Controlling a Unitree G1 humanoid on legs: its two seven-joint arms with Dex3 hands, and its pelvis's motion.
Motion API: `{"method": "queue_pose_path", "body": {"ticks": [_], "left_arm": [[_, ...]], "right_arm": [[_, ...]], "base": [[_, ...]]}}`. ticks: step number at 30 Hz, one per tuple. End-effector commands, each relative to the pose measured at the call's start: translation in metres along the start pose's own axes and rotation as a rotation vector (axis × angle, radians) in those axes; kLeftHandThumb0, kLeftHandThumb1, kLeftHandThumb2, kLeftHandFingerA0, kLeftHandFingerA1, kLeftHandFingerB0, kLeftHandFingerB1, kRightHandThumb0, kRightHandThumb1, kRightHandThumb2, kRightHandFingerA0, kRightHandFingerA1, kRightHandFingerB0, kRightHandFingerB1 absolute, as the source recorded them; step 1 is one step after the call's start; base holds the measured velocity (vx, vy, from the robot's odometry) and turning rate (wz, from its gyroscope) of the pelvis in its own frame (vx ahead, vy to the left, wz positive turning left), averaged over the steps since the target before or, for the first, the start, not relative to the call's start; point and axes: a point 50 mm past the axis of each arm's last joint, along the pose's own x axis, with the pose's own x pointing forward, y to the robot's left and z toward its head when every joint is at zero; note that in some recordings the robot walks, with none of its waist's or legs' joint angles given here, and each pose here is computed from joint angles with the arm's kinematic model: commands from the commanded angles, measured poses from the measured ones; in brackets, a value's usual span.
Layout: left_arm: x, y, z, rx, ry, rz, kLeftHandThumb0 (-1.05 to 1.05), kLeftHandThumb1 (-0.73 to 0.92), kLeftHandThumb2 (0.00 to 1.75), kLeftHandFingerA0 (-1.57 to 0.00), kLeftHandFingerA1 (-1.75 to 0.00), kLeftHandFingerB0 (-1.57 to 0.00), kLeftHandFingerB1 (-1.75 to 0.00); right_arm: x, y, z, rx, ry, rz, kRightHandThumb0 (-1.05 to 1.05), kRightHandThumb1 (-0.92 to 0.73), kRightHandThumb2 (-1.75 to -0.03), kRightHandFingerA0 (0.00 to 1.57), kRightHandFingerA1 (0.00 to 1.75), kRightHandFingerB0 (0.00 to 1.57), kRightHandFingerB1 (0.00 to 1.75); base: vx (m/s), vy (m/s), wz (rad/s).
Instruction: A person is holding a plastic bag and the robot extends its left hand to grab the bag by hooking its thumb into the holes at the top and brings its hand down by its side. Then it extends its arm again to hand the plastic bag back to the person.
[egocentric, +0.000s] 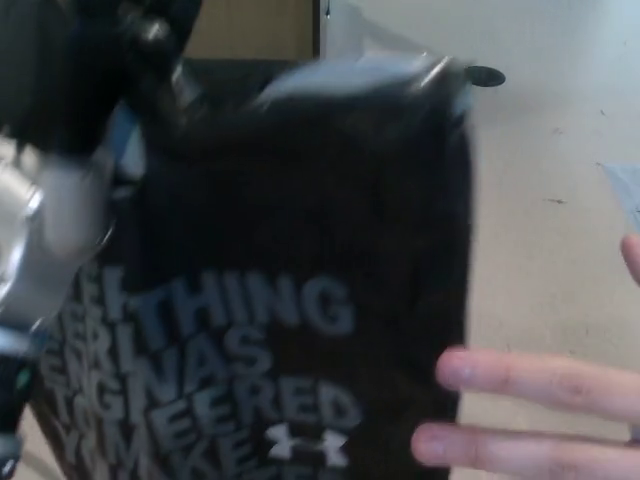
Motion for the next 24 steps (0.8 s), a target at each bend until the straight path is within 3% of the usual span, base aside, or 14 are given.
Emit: {"method": "queue_pose_path", "body": {"ticks": [1, 4, 5, 6, 9, 17, 18, 24], "left_arm": [[0.03, -0.015, 0.009, 0.03, -0.008, -0.028, -0.14, 0.68, 0.85, -0.97, -1.7, -0.71, -1.19], [0.037, -0.021, 0.017, 0.008, -0.019, -0.029, -0.14, 0.71, 0.77, -0.93, -1.7, -0.7, -1.18], [0.044, -0.027, 0.023, -0.02, -0.047, -0.022, -0.12, 0.68, 0.88, -1.13, -1.61, -0.78, -1.2], [0.047, -0.03, 0.026, -0.029, -0.051, -0.021, -0.15, 0.74, 0.76, -0.94, -1.69, -0.69, -1.24], [0.053, -0.034, 0.031, -0.023, -0.054, -0.025, -0.19, 0.74, 0.66, -0.94, -1.7, -0.69, -1.21], [0.065, -0.048, 0.05, -0.022, -0.108, -0.025, -0.14, 0.72, 0.63, -0.98, -1.75, -0.72, -1.14], [0.066, -0.049, 0.052, -0.018, -0.111, -0.025, -0.16, 0.68, 0.7, -0.96, -1.68, -0.72, -1.09], [0.075, -0.06, 0.073, -0.035, -0.149, -0.009, -0.19, 0.68, 0.67, -1.0, -1.68, -0.72, -1.09]], "right_arm": [[-0.007, -0.004, -0.009, 0.003, 0.024, -0.011, -0.35, -0.72, -0.61, 0.68, 0.49, 0.54, 0.41], [-0.007, -0.002, -0.009, 0.001, 0.024, -0.011, -0.37, -0.72, -0.6, 0.68, 0.48, 0.54, 0.4], [-0.007, -0.002, -0.01, 0.006, 0.029, -0.01, -0.36, -0.73, -0.61, 0.66, 0.47, 0.55, 0.41], [-0.007, -0.002, -0.011, 0.007, 0.035, -0.009, -0.35, -0.72, -0.62, 0.66, 0.47, 0.54, 0.41], [-0.007, -0.002, -0.01, 0.004, 0.035, -0.011, -0.35, -0.72, -0.62, 0.69, 0.5, 0.54, 0.41], [-0.007, -0.003, -0.01, -0.005, 0.033, -0.009, -0.35, -0.72, -0.62, 0.67, 0.49, 0.54, 0.41], [-0.007, -0.003, -0.01, -0.004, 0.031, -0.009, -0.35, -0.72, -0.62, 0.67, 0.49, 0.54, 0.42], [-0.007, -0.004, -0.009, -0.006, 0.028, -0.009, -0.35, -0.73, -0.62, 0.67, 0.49, 0.54, 0.41]], "base": [[0.0, 0.0, 0.0], [0.0, 0.0, 0.0], [0.0, 0.0, 0.0], [0.0, 0.0, 0.0], [0.0, 0.0, 0.0], [0.0, 0.0, 0.0], [0.0, 0.0, 0.0], [0.0, 0.0, 0.0]]}}
